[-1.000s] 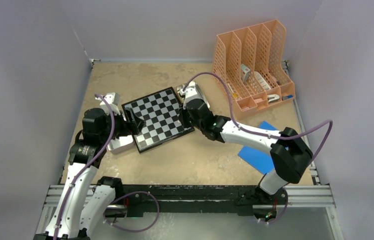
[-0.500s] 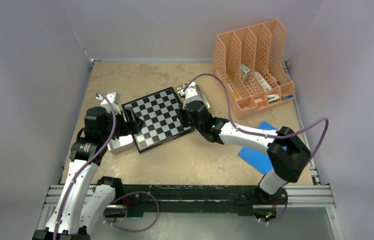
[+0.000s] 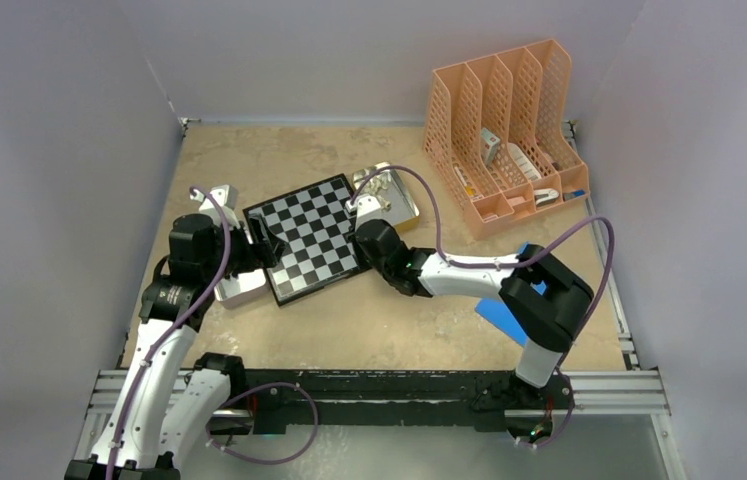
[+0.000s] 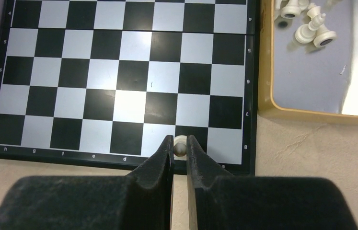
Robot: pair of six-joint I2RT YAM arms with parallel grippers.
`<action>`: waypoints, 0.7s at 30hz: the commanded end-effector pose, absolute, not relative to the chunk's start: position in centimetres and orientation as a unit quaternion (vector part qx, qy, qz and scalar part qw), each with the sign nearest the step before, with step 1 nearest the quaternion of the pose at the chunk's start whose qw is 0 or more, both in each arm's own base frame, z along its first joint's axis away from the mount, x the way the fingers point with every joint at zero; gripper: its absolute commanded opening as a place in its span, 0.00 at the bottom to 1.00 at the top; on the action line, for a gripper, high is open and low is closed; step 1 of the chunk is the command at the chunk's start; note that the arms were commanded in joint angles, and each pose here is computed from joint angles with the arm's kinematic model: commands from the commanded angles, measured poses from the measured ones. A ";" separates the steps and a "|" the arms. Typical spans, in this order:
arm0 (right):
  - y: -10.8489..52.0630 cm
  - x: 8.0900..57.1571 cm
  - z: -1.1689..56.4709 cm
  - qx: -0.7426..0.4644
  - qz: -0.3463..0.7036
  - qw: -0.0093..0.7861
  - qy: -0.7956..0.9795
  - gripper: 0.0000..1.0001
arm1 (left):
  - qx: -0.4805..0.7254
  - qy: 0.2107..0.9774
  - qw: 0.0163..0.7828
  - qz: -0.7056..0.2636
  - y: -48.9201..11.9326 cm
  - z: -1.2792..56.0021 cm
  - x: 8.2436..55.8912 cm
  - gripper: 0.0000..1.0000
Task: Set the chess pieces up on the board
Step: Place the chess piece on the chessboard.
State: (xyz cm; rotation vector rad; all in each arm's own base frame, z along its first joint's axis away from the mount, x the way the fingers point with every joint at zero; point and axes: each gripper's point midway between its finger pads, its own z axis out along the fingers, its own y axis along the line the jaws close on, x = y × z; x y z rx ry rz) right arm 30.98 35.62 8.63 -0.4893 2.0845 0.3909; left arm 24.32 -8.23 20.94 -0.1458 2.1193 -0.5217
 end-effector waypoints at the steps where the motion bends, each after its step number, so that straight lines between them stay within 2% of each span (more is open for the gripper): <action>1: 35.8 31.7 10.1 -0.180 0.155 0.501 0.832 0.07 | -0.060 0.850 0.476 -0.216 -8.2 21.9 24.6 0.79; 21: 37.7 30.5 8.0 -0.200 0.158 0.495 0.830 0.09 | -0.063 0.847 0.482 -0.215 -8.0 22.2 24.5 0.79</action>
